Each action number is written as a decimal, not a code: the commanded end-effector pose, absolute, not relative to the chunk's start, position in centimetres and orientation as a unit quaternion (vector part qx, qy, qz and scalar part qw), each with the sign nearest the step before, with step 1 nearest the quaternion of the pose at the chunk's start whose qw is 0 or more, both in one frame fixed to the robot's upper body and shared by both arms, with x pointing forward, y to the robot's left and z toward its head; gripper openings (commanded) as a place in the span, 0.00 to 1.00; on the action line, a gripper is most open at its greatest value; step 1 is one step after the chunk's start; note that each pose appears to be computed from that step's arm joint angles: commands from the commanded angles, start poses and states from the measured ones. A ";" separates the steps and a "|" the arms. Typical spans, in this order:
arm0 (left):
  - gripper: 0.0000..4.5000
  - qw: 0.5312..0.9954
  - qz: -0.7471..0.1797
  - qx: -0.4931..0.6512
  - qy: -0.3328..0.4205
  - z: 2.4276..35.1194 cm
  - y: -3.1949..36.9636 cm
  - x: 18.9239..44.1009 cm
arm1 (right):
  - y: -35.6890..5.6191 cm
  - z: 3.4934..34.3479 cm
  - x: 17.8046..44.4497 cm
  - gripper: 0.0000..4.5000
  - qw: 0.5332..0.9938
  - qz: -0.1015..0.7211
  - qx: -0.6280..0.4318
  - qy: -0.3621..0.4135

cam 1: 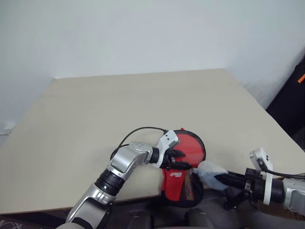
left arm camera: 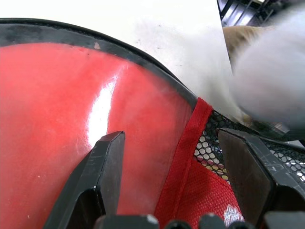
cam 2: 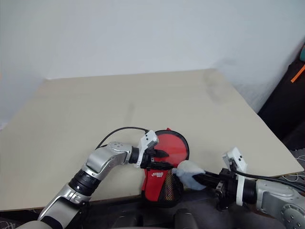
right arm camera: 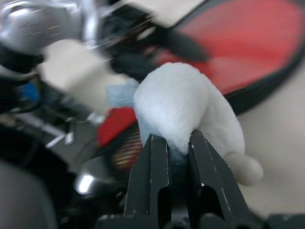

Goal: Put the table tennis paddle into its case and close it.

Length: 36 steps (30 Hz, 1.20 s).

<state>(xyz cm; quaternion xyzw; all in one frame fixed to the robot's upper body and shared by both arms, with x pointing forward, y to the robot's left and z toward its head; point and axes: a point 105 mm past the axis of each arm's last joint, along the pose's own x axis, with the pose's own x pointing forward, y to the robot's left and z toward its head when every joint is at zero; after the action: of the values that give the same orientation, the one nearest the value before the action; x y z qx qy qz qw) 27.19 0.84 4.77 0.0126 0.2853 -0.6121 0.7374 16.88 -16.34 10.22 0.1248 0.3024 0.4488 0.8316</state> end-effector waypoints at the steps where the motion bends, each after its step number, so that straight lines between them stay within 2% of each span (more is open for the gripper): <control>1: 0.72 0.726 -0.578 0.017 0.373 0.9 2.6 26.1 | -15.0 11.0 15.2 0.00 0.806 0.496 0.122 0.299; 9: 0.72 0.729 -0.574 0.014 0.372 0.9 2.7 26.3 | -15.1 9.4 11.6 0.00 0.776 0.508 0.112 0.357; 12: 0.72 0.731 -0.572 0.013 0.372 0.9 2.7 26.4 | -15.3 9.4 11.3 0.00 0.775 0.512 0.108 0.356; 19: 0.72 0.761 -0.549 0.009 0.345 1.6 3.4 27.7 | -15.6 10.0 14.6 0.00 0.805 0.497 0.107 0.307; 27: 0.72 0.790 -0.515 -0.080 0.324 4.4 7.1 30.1 | -13.8 9.1 15.4 0.00 0.800 0.513 0.109 0.291; 31: 0.72 0.775 -0.537 -0.087 0.320 5.4 9.2 29.0 | -12.8 10.0 16.7 0.00 0.805 0.516 0.123 0.265; 36: 0.72 0.783 -0.513 -0.047 0.348 3.4 10.8 27.9 | -12.5 11.5 19.4 0.00 0.822 0.505 0.138 0.224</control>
<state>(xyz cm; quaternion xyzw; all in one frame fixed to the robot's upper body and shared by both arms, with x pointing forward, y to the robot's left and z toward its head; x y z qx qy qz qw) 28.54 10.07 5.02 -0.0680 0.3160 -0.5303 0.7838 18.94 -12.61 10.58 0.1291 0.2430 0.5015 0.8202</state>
